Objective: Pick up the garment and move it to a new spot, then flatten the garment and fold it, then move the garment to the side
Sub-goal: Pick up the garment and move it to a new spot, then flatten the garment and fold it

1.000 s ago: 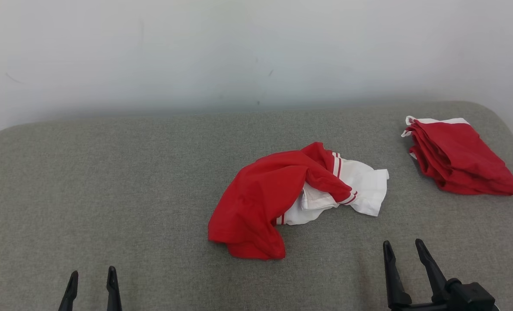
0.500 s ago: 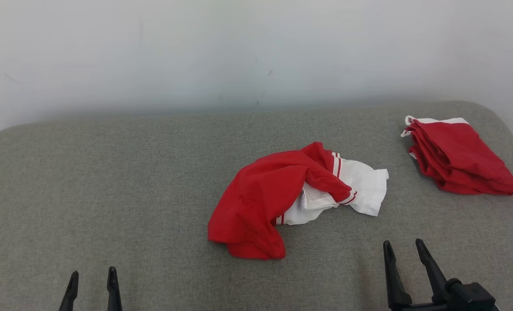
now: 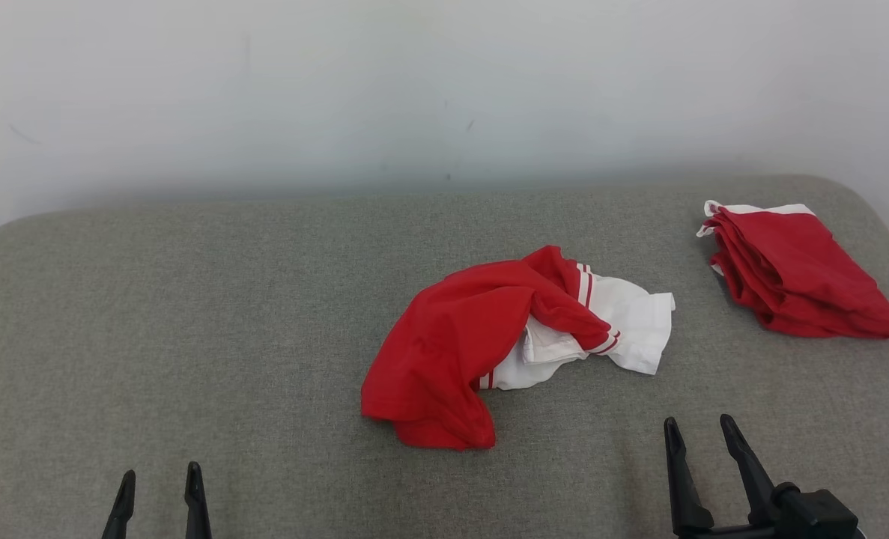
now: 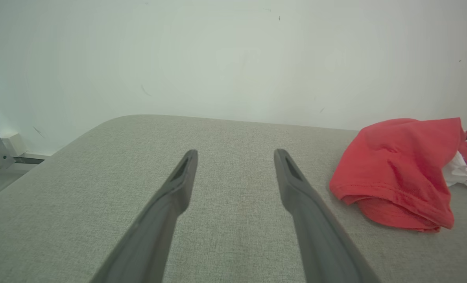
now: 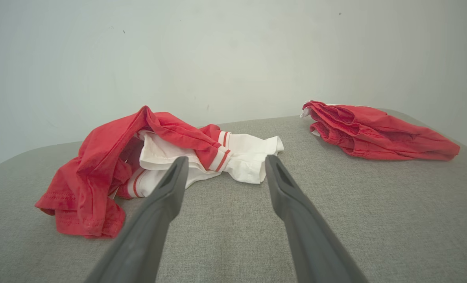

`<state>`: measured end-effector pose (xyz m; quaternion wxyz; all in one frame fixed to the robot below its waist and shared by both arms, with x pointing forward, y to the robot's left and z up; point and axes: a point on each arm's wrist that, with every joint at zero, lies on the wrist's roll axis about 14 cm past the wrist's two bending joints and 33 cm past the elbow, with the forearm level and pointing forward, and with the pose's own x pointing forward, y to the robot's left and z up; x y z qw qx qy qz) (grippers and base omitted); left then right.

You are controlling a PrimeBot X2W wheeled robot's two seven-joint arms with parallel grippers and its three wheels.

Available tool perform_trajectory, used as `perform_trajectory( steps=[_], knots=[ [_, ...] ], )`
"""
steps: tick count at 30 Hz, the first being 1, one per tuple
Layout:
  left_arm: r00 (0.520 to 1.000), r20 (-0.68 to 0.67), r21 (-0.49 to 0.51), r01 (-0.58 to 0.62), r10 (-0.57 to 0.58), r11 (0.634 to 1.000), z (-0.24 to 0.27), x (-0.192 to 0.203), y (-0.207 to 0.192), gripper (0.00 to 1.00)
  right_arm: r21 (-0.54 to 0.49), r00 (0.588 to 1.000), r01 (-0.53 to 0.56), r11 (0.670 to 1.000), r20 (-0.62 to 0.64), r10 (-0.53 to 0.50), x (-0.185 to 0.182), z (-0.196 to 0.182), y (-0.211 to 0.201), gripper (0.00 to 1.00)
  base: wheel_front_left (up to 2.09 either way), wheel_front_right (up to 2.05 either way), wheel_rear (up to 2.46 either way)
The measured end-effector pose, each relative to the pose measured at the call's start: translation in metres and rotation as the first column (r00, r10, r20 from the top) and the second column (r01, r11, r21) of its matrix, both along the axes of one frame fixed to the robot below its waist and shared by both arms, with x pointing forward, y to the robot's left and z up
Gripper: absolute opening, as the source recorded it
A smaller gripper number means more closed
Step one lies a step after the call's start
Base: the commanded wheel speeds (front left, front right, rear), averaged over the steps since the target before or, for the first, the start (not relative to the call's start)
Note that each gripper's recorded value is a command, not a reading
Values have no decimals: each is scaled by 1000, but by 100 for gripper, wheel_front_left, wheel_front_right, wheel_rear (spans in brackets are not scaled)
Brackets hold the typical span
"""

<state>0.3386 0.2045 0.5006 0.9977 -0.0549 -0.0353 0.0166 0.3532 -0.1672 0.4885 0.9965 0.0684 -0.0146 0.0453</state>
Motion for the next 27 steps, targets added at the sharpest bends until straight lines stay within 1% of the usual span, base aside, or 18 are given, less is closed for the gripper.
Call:
perform_trajectory(
  steps=[27],
  knots=[
    [1000,4,-5,20,-20,1000,1,2,-5,100,0,1000,5,1000,2,-5,-1,1,-1,100,0,0,0]
  ],
)
